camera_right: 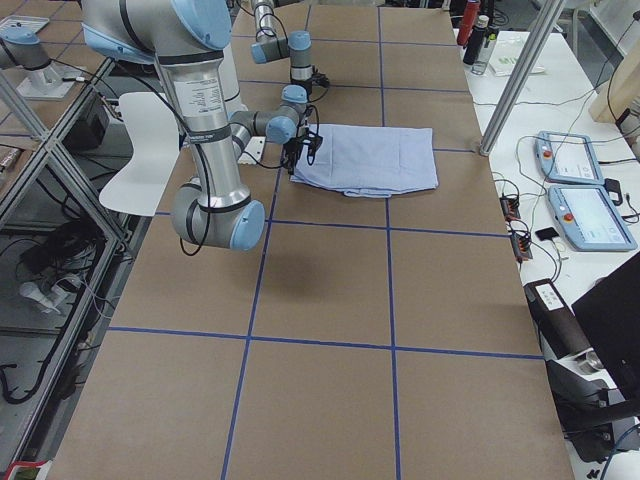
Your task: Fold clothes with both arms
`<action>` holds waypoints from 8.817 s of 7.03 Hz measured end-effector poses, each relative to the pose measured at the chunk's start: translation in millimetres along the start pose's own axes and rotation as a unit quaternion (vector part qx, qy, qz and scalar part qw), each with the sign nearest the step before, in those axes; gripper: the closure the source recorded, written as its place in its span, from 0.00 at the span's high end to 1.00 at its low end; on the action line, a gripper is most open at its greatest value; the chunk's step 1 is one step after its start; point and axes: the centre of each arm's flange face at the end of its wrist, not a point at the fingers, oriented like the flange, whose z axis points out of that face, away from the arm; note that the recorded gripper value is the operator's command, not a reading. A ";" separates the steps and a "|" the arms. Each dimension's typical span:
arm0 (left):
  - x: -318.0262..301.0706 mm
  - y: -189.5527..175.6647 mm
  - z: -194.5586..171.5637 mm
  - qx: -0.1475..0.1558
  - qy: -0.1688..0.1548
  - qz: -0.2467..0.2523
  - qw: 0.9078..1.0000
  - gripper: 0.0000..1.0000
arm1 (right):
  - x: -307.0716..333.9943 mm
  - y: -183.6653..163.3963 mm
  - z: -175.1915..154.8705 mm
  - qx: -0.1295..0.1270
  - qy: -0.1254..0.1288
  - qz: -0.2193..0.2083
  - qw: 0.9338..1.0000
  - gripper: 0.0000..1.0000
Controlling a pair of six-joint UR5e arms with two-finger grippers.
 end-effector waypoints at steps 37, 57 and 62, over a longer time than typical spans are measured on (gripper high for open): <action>105.1 -197.4 -69.6 0.064 0.010 0.056 0.996 0.00 | -73.7 -224.9 -110.9 -0.127 -0.090 0.016 0.988 0.00; 109.8 -259.9 -69.3 0.095 0.013 0.085 0.992 0.99 | -63.8 -195.5 -36.5 0.057 -0.202 -0.293 0.933 0.77; 93.6 -276.4 -82.4 0.107 -0.010 0.107 0.988 0.99 | -62.8 -177.6 -20.4 0.042 -0.195 -0.305 0.931 0.03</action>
